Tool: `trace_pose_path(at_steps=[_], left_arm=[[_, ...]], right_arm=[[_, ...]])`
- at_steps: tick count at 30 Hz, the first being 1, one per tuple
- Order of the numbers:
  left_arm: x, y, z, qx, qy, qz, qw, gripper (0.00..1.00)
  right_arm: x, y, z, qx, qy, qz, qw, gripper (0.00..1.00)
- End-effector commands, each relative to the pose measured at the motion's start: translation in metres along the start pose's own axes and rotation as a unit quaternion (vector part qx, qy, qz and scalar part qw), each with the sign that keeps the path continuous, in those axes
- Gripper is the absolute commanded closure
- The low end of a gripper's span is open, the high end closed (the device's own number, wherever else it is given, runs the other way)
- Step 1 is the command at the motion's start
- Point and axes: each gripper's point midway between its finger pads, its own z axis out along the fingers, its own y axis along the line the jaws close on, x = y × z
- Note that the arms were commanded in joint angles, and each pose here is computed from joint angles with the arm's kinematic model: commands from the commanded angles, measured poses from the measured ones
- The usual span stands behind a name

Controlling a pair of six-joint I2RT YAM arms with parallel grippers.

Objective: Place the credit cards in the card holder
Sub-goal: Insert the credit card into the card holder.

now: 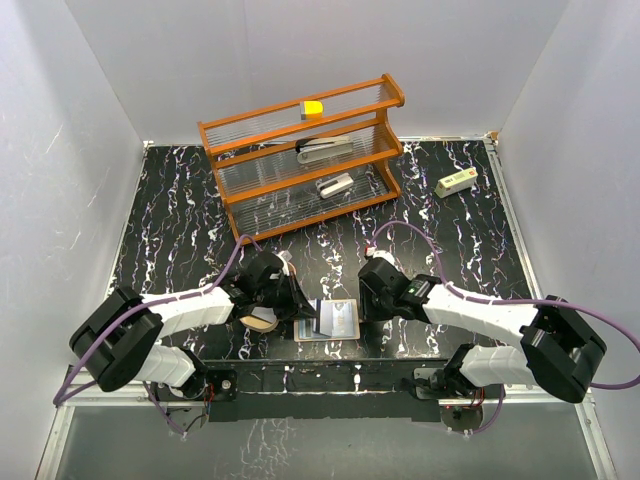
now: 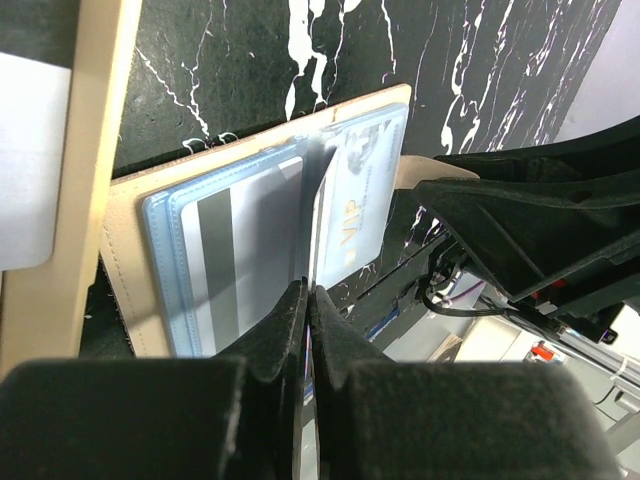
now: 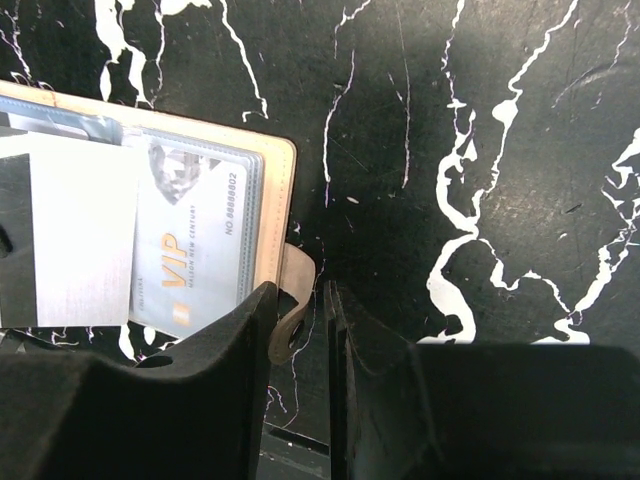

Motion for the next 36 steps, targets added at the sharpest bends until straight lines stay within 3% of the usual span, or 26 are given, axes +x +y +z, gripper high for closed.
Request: trace_pose_path(at_steps=[1, 11, 36], left_arm=[[0.005, 0.008, 0.000, -0.013, 0.005, 0.011, 1.000, 1.00], [-0.002, 0.007, -0.001, -0.031, 0.003, 0.053, 0.998, 1.00], [-0.002, 0.022, 0.016, -0.069, -0.015, 0.051, 0.996, 1.00]], right_arm=[[-0.008, 0.007, 0.002, -0.019, -0.020, 0.007, 1.000, 0.76], [-0.003, 0.009, 0.006, -0.025, -0.011, 0.013, 1.000, 0.77], [0.006, 0.022, 0.003, -0.086, -0.019, 0.055, 0.995, 0.83]])
